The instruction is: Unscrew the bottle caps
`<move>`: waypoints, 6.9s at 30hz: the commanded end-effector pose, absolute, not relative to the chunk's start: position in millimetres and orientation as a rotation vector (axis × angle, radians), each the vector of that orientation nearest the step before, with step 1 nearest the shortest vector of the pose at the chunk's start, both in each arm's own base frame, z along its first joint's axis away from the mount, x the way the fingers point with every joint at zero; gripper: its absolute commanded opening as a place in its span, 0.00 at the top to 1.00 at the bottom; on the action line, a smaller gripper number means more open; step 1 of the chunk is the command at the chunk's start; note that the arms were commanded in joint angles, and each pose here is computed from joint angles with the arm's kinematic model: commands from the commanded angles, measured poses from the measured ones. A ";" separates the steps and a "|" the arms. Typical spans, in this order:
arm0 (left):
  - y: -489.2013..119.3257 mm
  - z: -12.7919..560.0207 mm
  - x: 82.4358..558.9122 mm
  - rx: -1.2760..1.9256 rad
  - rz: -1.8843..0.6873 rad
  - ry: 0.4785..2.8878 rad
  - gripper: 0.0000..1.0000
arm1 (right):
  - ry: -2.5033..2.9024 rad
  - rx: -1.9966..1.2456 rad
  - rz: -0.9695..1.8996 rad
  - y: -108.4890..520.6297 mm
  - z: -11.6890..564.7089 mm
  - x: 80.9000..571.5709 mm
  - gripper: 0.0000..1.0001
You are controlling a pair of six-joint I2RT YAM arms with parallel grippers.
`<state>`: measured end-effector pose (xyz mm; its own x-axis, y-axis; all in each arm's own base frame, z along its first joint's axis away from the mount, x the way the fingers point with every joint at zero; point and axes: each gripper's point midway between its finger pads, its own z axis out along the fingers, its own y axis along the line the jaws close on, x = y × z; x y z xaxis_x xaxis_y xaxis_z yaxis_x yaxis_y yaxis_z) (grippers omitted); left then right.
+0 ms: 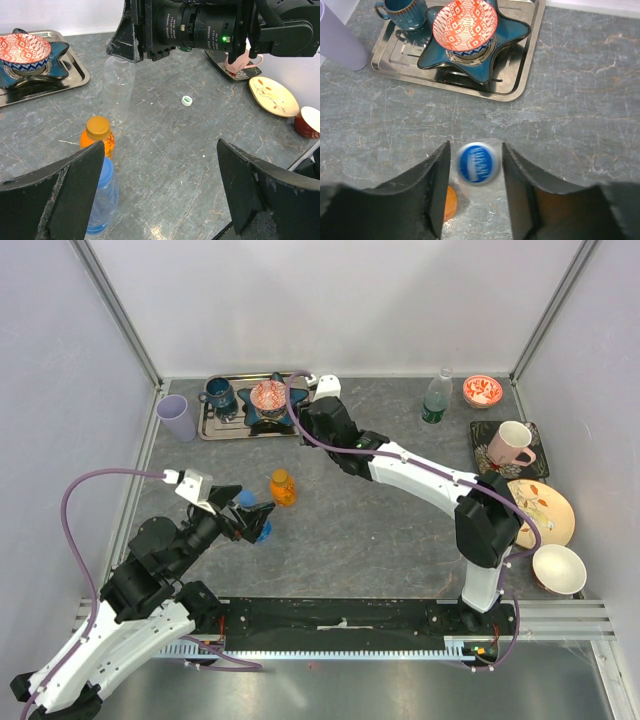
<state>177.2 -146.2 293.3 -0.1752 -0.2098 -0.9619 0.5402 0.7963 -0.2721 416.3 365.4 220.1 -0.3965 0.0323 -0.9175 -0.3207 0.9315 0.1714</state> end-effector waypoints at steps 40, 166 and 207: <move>-279.8 376.9 182.9 0.982 -1.532 1.388 0.00 | 1.756 -0.380 1.075 268.8 400.9 206.5 1.00; -317.3 369.4 132.6 1.003 -1.265 1.272 0.58 | 1.633 -0.598 1.170 314.1 408.4 203.3 1.00; -296.2 365.9 103.7 1.286 -1.622 1.210 0.69 | 1.291 -0.611 1.079 249.7 498.9 160.0 0.02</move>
<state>92.6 -296.9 358.8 -0.3695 0.0766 -0.9261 0.8441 -0.3891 -0.3690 129.8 277.9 444.9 -0.1284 0.1386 -0.9820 -0.9694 0.1913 0.1538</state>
